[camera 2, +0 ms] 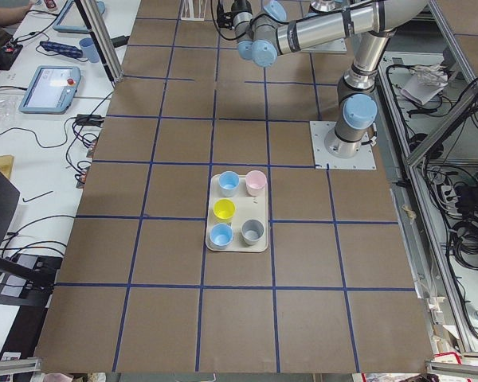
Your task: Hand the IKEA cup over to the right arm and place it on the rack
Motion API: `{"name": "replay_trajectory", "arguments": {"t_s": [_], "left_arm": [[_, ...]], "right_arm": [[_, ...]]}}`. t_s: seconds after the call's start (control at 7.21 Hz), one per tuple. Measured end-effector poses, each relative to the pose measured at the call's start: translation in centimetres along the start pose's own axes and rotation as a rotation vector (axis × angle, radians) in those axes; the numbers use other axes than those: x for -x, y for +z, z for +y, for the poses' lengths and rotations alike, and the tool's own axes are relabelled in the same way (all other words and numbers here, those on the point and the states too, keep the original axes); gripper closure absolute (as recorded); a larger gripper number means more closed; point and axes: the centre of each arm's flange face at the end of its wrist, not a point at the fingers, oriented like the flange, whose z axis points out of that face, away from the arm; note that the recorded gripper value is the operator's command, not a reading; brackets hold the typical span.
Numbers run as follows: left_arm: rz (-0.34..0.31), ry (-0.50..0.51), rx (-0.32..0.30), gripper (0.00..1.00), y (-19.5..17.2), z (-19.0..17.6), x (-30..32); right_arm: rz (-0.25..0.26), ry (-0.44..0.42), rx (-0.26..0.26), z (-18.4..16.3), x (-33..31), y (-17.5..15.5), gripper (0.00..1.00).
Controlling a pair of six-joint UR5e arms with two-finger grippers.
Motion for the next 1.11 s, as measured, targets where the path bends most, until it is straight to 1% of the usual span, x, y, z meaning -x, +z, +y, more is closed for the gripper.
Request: {"name": "replay_trajectory", "arguments": {"t_s": [0.14, 0.42, 0.55, 0.83, 0.97, 1.11], "left_arm": [[-0.001, 0.000, 0.001, 1.00, 0.0, 0.0, 0.0], [0.000, 0.000, 0.002, 1.00, 0.1, 0.1, 0.0], [0.000, 0.000, 0.003, 1.00, 0.1, 0.1, 0.0], [0.000, 0.000, 0.003, 1.00, 0.1, 0.1, 0.0], [0.000, 0.000, 0.002, 1.00, 0.1, 0.1, 0.0], [0.001, 0.000, 0.002, 1.00, 0.1, 0.0, 0.0]], "right_arm": [[-0.004, 0.005, 0.027, -0.2, 0.0, 1.5, 0.00], [0.002, 0.013, 0.065, -0.1, 0.0, 3.5, 0.00], [0.001, 0.010, 0.077, 0.0, 0.2, 4.3, 0.00], [-0.029, 0.008, 0.082, -0.2, 0.7, 5.0, 0.00], [-0.030, 0.009, 0.089, -0.5, 0.8, 5.4, 0.00], [-0.021, 0.001, 0.105, -0.5, 1.1, 6.5, 0.00]]}}
